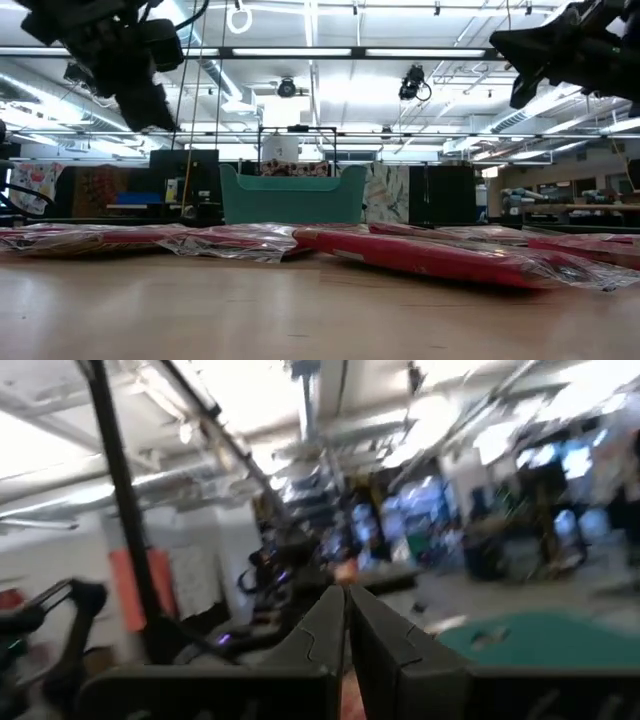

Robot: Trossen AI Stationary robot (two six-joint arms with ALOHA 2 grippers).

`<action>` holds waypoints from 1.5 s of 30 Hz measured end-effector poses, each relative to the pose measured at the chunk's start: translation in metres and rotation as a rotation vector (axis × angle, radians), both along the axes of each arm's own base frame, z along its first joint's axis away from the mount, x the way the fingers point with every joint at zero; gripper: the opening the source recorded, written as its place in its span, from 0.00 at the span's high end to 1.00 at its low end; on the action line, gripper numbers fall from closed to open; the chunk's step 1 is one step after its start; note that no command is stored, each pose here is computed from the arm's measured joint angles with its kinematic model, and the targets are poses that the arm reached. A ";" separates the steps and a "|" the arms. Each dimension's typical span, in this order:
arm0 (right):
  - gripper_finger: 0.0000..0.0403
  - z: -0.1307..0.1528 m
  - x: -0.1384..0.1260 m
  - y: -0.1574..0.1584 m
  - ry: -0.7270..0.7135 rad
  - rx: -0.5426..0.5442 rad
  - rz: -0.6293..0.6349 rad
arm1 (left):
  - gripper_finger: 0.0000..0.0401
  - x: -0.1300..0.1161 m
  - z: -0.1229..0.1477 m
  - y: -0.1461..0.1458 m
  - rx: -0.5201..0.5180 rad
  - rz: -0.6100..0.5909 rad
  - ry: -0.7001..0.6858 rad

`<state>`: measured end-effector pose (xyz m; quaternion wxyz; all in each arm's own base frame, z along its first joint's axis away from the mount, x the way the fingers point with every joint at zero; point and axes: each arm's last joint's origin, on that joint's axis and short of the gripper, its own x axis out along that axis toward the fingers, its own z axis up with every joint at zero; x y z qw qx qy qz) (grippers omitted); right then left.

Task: Sort popcorn bags into baskets
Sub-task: Put the popcorn bag into the green bin

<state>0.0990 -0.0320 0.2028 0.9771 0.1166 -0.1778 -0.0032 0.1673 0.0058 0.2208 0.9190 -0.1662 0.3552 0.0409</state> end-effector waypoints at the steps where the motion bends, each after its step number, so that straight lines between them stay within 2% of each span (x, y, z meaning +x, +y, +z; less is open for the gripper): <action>1: 0.94 -0.002 0.003 0.001 0.023 0.007 0.019 | 0.78 0.000 0.000 -0.002 0.017 -0.033 0.044; 4: 0.94 -0.008 0.011 0.003 0.089 -0.006 0.058 | 0.76 0.002 0.003 -0.008 0.054 -0.073 0.143; 9: 0.94 -0.011 0.025 0.012 0.165 -0.038 0.104 | 0.70 0.009 0.007 -0.013 0.124 -0.030 0.273; 13: 0.96 -0.011 0.038 0.027 0.231 -0.106 0.141 | 0.62 0.015 -0.005 -0.019 0.140 0.018 0.374; 16: 0.97 -0.007 0.050 0.040 0.281 -0.166 0.087 | 0.56 0.021 -0.017 -0.025 0.146 0.014 0.457; 18: 0.97 0.002 0.059 0.047 0.286 -0.217 0.049 | 0.53 0.027 -0.022 -0.027 0.205 -0.004 0.506; 21: 0.97 0.010 0.073 0.058 0.322 -0.258 0.013 | 0.52 0.034 -0.027 -0.028 0.303 -0.022 0.586; 23: 0.97 0.012 0.081 0.063 0.348 -0.262 0.007 | 0.52 0.037 -0.032 -0.028 0.322 -0.046 0.639; 27: 0.97 0.008 0.094 0.070 0.407 -0.276 0.000 | 0.52 0.040 -0.042 -0.028 0.325 -0.046 0.734; 31: 0.97 0.007 0.102 0.072 0.430 -0.296 -0.023 | 0.52 0.043 -0.050 -0.028 0.318 -0.026 0.770; 45: 0.97 0.003 0.108 0.062 0.464 -0.341 -0.088 | 0.52 0.048 -0.076 -0.034 0.334 0.067 0.892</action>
